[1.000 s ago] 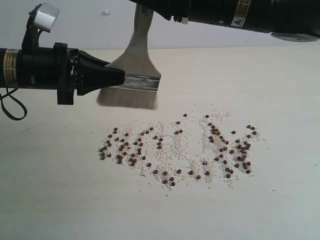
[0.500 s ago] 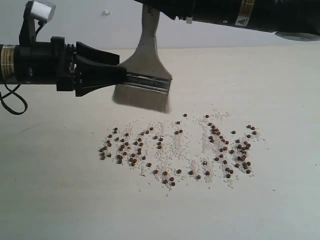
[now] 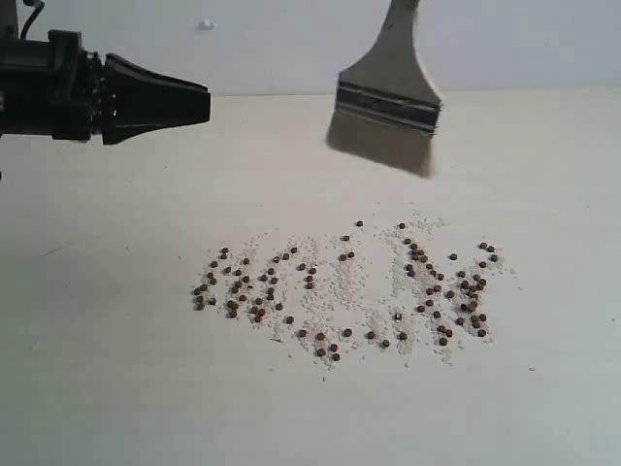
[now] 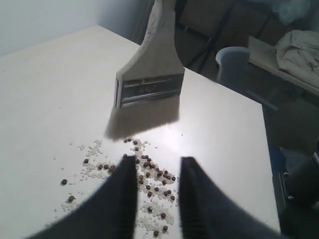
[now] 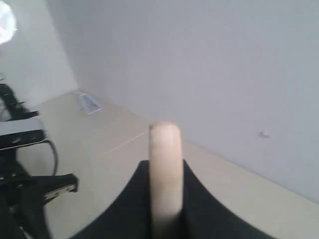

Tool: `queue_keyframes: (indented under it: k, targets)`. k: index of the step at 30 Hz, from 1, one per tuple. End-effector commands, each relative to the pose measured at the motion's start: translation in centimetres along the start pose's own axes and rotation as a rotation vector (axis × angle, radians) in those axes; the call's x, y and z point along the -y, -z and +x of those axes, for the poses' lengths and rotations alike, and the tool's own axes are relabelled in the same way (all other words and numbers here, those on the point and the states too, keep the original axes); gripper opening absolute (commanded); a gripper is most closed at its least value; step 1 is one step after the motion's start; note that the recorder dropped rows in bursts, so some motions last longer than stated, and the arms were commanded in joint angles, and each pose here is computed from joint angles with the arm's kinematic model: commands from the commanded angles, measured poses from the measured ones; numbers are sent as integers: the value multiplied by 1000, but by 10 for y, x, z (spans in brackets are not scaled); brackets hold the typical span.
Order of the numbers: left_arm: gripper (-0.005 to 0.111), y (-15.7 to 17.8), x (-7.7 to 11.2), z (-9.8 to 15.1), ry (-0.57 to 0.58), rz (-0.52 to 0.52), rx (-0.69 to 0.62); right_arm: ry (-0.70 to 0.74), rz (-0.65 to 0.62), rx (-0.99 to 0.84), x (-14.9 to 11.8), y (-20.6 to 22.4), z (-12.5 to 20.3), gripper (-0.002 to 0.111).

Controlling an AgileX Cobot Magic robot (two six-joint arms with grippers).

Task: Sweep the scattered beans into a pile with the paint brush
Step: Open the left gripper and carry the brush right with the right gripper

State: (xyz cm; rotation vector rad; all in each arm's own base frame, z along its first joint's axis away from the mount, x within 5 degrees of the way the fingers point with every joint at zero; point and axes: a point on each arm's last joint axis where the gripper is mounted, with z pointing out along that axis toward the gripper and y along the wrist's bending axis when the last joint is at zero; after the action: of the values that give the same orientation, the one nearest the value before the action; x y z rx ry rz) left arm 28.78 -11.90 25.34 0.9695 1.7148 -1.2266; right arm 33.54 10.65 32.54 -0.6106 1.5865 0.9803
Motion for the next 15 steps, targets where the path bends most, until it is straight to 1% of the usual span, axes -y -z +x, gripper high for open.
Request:
queue_keyframes:
  k: [1, 2, 4, 5, 8, 10, 12, 13, 14, 15]
  targets:
    - [2, 7, 15, -13, 24, 6, -4, -9, 212, 41, -26, 35, -21, 0]
    - [0, 8, 19, -16, 22, 5, -3, -8, 246, 55, -34, 43, -25, 0]
    - [0, 11, 26, -22, 31, 2, 12, -8, 311, 85, -50, 62, -26, 0]
    - [0, 13, 30, -24, 53, 1, 32, -11, 344, 100, -57, 69, -25, 0]
    - [0, 19, 44, -29, 125, -13, 155, -10, 476, 156, -84, 101, -22, 0]
    - [0, 25, 51, -28, 133, -68, 261, -28, 561, 219, -104, 126, -20, 0]
    - [0, 33, 61, -26, 109, -142, 317, -40, 620, 290, -122, 150, -16, 0]
    - [0, 37, 63, -23, 119, -211, 326, -41, 643, 313, -127, 159, -12, 0]
    - [0, 47, 69, -16, 120, -362, 313, -19, 675, 369, -141, 178, -7, 0]
    - [0, 51, 71, -12, 121, -426, 307, -13, 679, 398, -148, 185, -5, 0]
